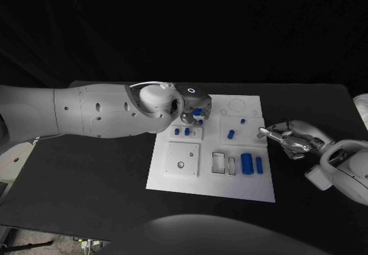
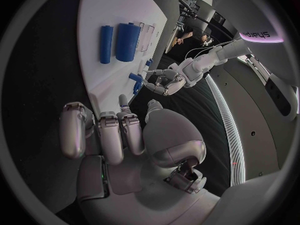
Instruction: Assemble the parts on the task board
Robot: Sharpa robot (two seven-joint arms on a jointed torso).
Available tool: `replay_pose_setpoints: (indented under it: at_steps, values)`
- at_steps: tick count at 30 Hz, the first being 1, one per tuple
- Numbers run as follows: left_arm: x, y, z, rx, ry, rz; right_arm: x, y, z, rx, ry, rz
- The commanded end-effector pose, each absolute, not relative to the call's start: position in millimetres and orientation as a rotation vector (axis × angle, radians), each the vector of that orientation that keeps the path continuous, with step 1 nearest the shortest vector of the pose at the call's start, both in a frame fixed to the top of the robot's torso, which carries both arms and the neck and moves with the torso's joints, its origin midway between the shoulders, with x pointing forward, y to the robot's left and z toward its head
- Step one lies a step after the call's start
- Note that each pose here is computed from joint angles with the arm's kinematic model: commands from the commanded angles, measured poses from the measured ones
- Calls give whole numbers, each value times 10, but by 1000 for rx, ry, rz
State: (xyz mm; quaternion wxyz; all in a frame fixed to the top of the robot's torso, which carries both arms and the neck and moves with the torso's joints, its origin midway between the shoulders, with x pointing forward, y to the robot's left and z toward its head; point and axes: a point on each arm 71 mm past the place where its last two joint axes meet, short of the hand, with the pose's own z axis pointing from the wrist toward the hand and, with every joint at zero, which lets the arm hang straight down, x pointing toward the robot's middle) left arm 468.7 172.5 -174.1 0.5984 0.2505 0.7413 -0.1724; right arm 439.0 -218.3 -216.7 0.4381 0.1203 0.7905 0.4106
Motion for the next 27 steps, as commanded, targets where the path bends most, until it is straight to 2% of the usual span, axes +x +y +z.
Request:
replay_pose_setpoints:
  at_steps: [1,27]
  values:
    - [4678,1727,-1764,605,1746,-372,4384,-2181,-2171,290,1971,1028]
    - [4756,1748,-1850,603,1739,-345,4385,-2170,-2174,288,1974,1029]
